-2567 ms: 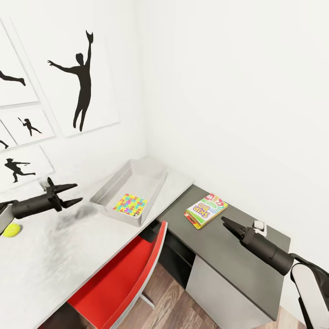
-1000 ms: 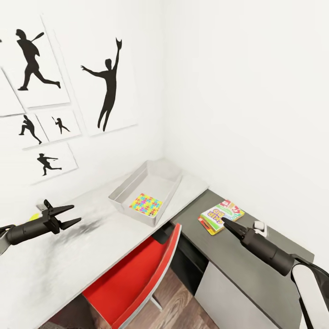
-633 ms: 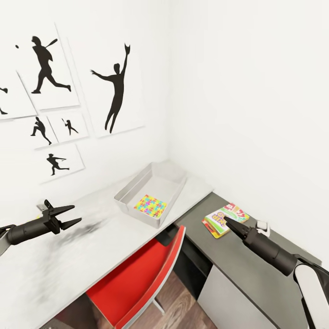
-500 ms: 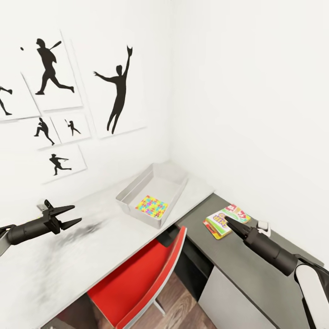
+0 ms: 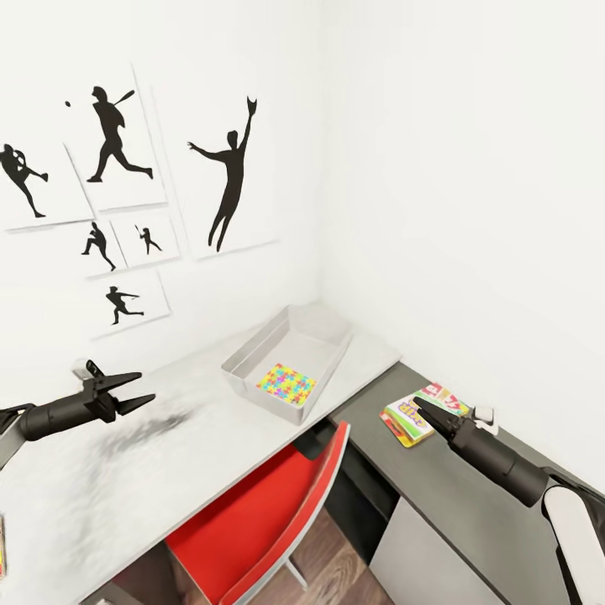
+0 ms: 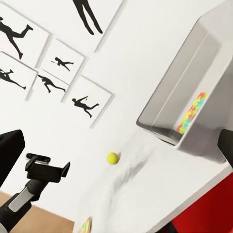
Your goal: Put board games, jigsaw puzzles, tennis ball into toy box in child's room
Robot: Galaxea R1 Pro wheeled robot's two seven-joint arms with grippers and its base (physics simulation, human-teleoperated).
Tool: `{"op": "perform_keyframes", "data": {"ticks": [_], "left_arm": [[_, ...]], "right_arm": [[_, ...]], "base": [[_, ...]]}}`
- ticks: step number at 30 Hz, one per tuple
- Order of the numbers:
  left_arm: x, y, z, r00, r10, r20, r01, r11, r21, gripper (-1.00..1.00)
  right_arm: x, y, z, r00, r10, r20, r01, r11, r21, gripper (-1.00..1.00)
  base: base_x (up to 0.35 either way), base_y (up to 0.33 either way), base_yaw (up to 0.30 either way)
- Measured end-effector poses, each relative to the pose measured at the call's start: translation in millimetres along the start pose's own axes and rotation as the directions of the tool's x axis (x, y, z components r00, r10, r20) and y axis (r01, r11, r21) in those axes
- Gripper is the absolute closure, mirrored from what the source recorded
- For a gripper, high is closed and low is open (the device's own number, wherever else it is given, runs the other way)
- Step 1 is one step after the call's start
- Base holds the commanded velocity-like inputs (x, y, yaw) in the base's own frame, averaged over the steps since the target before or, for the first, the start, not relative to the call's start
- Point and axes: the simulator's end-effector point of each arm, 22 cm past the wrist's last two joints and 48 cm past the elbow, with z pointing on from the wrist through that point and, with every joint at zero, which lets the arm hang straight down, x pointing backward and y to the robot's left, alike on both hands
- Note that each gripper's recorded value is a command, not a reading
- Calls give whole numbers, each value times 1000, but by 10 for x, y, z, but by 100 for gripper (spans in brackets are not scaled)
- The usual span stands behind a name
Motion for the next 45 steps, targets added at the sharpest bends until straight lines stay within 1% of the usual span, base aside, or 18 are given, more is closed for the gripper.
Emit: {"op": "perform_keyframes", "data": {"ticks": [12, 16, 24, 29, 36, 45], "left_arm": [[-20, -100, -17, 1000, 21, 3, -21, 1000, 6, -100], [-10, -107, 6, 1000, 24, 2, -24, 1000, 11, -100], [-2, -99, 23, 1000, 26, 1, -26, 1000, 9, -100], [-5, -101, 22, 1000, 26, 1, -27, 1000, 11, -100], [-4, -105, 22, 1000, 26, 1, -26, 1000, 12, -100], [-1, -102, 21, 1000, 26, 1, -26, 1000, 11, -100]], "right_arm": [[-37, 71, -16, 1000, -12, 7, 12, 1000, -8, -100], [-38, 79, -16, 1000, -12, 8, 12, 1000, -10, -100], [-41, 82, -20, 1000, -14, 8, 14, 1000, -9, -100], [-41, 79, -19, 1000, -14, 7, 14, 1000, -9, -100], [-42, 81, -20, 1000, -14, 8, 14, 1000, -9, -100], [-41, 80, -20, 1000, -14, 7, 14, 1000, -9, -100]], "base": [[0, 0, 80], [48, 0, 17], [212, -46, 3], [98, -29, 0], [200, 72, 0], [114, 46, 0]]}}
